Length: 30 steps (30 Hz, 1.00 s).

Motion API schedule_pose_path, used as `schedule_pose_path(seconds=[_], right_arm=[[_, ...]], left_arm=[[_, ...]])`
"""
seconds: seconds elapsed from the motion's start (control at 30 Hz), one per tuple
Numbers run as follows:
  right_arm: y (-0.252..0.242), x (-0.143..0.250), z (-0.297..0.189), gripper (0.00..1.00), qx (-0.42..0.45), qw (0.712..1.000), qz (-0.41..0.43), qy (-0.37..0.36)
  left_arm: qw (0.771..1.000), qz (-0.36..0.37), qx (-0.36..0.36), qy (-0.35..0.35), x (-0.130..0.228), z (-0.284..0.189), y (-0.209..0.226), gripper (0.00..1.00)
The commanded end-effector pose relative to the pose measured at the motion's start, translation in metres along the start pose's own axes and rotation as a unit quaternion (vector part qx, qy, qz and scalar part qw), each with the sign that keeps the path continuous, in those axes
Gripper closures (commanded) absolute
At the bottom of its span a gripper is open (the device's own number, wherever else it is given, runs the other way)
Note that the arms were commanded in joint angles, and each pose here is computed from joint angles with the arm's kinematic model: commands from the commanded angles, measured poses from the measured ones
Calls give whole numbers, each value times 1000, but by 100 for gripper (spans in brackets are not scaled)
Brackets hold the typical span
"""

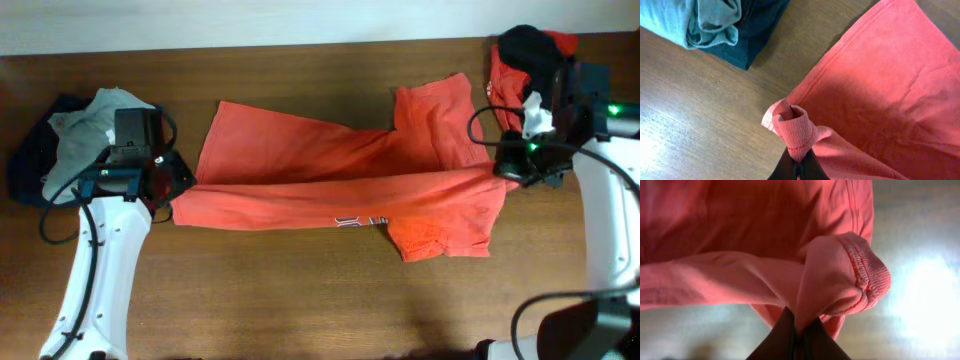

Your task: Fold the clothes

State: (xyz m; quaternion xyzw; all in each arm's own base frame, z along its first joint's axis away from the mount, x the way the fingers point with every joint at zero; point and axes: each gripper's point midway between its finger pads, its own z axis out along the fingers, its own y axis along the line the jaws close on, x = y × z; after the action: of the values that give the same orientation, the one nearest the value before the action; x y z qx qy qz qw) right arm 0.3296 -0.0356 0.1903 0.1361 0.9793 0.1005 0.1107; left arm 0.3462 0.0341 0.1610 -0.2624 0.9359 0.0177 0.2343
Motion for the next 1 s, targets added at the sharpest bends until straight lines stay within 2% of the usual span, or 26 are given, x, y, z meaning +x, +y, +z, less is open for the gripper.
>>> schedule_pose_path(seconds=[0.0,0.1,0.3,0.37,0.67,0.97], right_arm=[[-1,-9,19,96,-3,1000,3,11],[-4,-16,36,96,-2,1000,2,20],[-6,-16,44,52,-1,999,4,33],[-6,-14,42,44,-1,999,4,37],[-11,21,41,44,10,994,11,106],[-27,61,90,51,20,987,27,159]], left_arm=[[1000,4,1,-3,-1,0,0,100],[1000,4,1,-3,-1,0,0,99],[1000,5,1,-3,-1,0,0,100],[1000,5,1,-3,-1,0,0,100],[1000,5,-4,-6,-2,0,1,99],[1000,1,2,-26,-12,-1,-2,100]])
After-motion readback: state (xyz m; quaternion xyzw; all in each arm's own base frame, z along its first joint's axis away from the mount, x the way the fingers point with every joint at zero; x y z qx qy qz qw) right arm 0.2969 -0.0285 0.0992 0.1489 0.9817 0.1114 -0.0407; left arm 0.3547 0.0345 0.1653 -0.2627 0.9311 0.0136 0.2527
